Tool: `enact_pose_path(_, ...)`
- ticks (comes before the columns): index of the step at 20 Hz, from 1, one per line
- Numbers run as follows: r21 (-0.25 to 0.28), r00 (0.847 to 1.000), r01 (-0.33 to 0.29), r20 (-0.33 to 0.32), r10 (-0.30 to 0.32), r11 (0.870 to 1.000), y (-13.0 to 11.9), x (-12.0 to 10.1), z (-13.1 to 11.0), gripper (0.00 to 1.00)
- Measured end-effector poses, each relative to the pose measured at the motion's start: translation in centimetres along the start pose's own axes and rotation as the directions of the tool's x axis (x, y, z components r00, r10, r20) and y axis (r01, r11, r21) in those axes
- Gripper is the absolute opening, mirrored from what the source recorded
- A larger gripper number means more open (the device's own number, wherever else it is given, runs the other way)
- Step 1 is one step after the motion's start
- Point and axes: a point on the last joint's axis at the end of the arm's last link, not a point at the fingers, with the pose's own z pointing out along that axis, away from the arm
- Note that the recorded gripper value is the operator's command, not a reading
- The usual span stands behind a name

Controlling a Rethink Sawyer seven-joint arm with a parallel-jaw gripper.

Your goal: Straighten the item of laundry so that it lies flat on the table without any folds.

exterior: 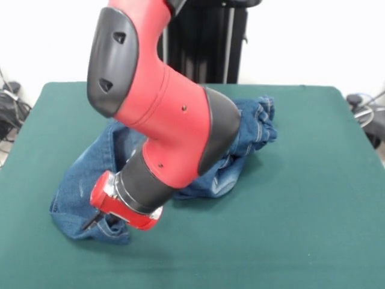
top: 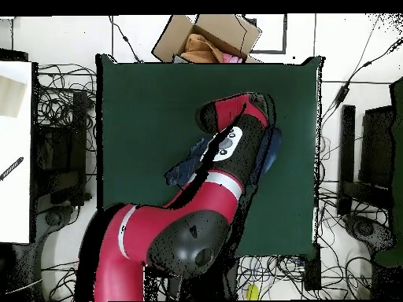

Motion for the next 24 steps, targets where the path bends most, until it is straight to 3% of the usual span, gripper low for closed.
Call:
enact_pose_path(5, 0.035, 0.999, -0.019, -0.027, 0.02, 0.999, 0.4, -0.4, 0.0, 0.0)
enact_pose_path(15, 0.041, 0.997, -0.03, -0.07, 0.033, 0.999, 0.4, -1.1, -0.9, 0.0)
enact_pose_path(24, 0.032, 0.991, -0.095, -0.091, 0.097, 0.995, -2.0, -3.3, -4.8, 0.0)
